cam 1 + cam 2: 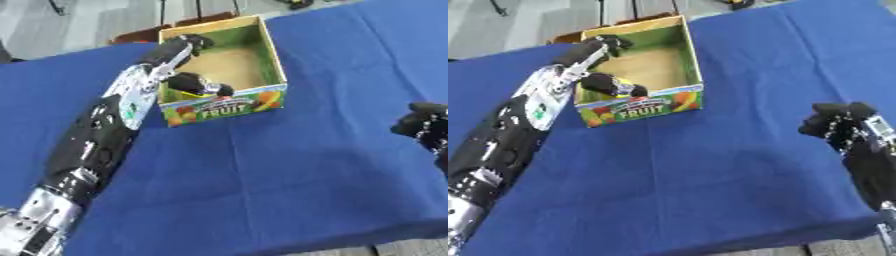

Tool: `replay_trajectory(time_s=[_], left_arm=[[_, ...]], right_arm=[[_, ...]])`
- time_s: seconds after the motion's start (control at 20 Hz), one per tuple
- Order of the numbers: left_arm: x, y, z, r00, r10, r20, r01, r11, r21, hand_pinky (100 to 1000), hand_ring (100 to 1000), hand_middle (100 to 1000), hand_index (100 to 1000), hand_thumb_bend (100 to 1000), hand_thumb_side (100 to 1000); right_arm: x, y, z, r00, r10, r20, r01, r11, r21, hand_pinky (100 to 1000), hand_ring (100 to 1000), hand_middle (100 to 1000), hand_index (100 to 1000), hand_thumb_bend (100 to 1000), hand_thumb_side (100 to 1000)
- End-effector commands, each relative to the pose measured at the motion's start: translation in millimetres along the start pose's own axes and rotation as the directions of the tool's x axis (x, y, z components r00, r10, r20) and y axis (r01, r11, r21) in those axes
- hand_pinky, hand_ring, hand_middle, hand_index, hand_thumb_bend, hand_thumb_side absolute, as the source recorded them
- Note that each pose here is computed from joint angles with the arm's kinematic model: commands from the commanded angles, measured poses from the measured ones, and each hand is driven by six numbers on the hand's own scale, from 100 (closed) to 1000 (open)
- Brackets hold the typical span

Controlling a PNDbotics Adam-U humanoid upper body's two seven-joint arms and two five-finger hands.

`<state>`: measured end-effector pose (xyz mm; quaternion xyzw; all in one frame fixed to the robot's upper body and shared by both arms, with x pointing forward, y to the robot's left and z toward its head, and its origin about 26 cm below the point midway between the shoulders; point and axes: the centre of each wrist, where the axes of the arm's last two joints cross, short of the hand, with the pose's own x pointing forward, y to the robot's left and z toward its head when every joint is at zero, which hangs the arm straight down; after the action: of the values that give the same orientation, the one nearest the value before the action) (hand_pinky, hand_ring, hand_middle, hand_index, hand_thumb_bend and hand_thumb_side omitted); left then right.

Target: Pick up objects on the table and place them in the box.

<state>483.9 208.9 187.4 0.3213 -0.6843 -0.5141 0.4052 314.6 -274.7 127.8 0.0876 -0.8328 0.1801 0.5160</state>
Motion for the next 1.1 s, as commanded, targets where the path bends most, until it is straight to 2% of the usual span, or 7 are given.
replay_trajectory(time_s=[0.05,0.2,0.35,0.55,0.7,0.9,1.1], left_arm=[[2,16.9,1,1.000,-0.007,0.031,0.005,0.997,0.077,694,747,775,889,1000,825],[6,28.8,5,0.995,0.036,0.094,-0.051,0.986,0.160,665,715,748,863,1000,811],[16,50.5,17,0.975,0.105,0.197,-0.153,0.957,0.245,633,681,719,840,1000,789],[27,87.5,49,0.912,0.222,0.344,-0.345,0.871,0.351,592,639,677,809,927,742],[28,103.4,81,0.856,0.306,0.417,-0.470,0.797,0.379,573,619,655,791,871,748],[26,107.7,115,0.801,0.388,0.456,-0.570,0.727,0.383,568,616,652,787,858,752],[3,75.3,152,0.772,0.507,0.383,-0.634,0.654,0.412,540,595,633,778,808,796]], right_arm=[[9,-3.3,-2,0.999,0.022,0.027,-0.023,1.000,0.009,818,680,621,793,100,980],[8,-3.9,-1,1.000,0.020,0.023,-0.020,1.000,-0.001,818,680,621,792,100,978],[7,-4.3,1,1.000,0.017,0.021,-0.017,1.000,-0.011,818,680,621,791,100,976],[4,-5.2,4,1.000,0.012,0.014,-0.012,0.999,-0.030,818,680,621,789,100,975],[2,-6.5,8,1.000,0.011,0.003,-0.011,0.999,-0.044,818,680,621,788,100,975],[1,-6.8,10,1.000,0.009,-0.001,-0.009,0.999,-0.053,818,680,621,788,100,974],[0,-8.2,12,1.000,0.009,-0.007,-0.009,0.998,-0.062,818,680,620,788,100,972]])
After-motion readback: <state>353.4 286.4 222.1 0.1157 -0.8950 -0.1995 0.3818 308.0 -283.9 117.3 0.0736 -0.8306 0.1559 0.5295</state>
